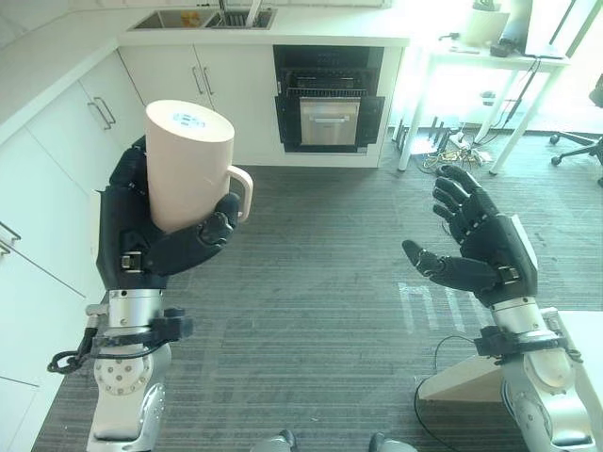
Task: Place the dishes in the dishwasher.
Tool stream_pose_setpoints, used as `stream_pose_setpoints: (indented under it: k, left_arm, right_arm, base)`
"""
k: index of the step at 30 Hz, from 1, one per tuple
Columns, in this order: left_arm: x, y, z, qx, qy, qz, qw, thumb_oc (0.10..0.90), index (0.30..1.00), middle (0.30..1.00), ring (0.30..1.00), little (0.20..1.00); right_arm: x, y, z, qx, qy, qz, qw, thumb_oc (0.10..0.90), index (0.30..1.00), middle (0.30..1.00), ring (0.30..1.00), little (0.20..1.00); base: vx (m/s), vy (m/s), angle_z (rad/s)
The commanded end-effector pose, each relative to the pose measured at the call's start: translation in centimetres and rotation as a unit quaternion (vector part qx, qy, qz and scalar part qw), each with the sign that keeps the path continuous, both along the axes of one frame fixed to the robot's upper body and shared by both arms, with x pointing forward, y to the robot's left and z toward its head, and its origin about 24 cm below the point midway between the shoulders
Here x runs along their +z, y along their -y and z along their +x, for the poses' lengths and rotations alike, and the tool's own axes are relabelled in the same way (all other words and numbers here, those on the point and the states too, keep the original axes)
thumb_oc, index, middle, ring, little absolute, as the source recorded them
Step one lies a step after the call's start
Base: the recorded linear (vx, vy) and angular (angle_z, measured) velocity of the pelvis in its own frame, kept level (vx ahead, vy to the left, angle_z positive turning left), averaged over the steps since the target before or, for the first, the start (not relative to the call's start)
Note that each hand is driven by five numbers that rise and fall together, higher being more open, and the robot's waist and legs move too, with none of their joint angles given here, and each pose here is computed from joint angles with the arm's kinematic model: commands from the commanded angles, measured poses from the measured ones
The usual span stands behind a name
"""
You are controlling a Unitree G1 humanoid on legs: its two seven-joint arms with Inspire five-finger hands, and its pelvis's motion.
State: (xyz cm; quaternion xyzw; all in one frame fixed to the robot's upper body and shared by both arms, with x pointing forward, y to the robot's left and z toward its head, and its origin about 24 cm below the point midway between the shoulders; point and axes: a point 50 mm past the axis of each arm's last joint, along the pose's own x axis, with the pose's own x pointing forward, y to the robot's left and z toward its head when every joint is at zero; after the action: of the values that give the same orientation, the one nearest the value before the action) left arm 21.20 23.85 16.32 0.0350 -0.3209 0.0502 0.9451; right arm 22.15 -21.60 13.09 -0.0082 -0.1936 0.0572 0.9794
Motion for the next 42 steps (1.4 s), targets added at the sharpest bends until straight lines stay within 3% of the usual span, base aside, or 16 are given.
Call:
stream_pose_setpoints:
  k: [1, 7, 18, 30, 42]
  left_arm:
    - [2.6, 1.7, -0.7, -0.101, 0.091, -0.035, 0.99, 0.4, 0.3, 0.3, 0.3, 0.3]
    - [2.8, 2.6, 0.9, -0.078, 0.096, -0.009, 0.992, 0.4, 0.3, 0.3, 0.3, 0.3]
    - [1.8, 1.4, 0.4, -0.06, 0.076, -0.042, 0.994, 0.4, 0.3, 0.3, 0.3, 0.3]
    - [0.4, 0.6, 0.0, -0.042, 0.04, -0.016, 0.998, 0.4, 0.3, 0.3, 0.3, 0.3]
    - [0.7, 2.2, 1.3, -0.056, 0.029, 0.056, 0.996, 0.4, 0.3, 0.3, 0.3, 0.3]
  right_arm:
    - [4.0, 0.9, -0.6, 0.006, 0.114, -0.017, 0.993, 0.8, 0.9, 0.9, 0.9, 0.9]
    - [4.1, 0.2, -0.1, 0.027, 0.127, -0.013, 0.991, 0.8, 0.9, 0.9, 0.9, 0.9]
    - [3.9, 0.0, -0.2, 0.052, 0.109, -0.04, 0.992, 0.8, 0.9, 0.9, 0.9, 0.9]
    - [2.9, -0.1, -0.6, 0.058, 0.091, -0.031, 0.994, 0.8, 0.9, 0.9, 0.9, 0.9]
    - [2.1, -1.7, -0.1, 0.048, 0.085, -0.008, 0.995, 0.8, 0.9, 0.9, 0.9, 0.9]
  base:
    - [-0.04, -0.043, -0.07]
    - [-0.09, -0.078, -0.05]
    - [0.05, -0.113, 0.03]
    - [0.34, 0.196, -0.04]
    - [0.31, 0.24, 0.18]
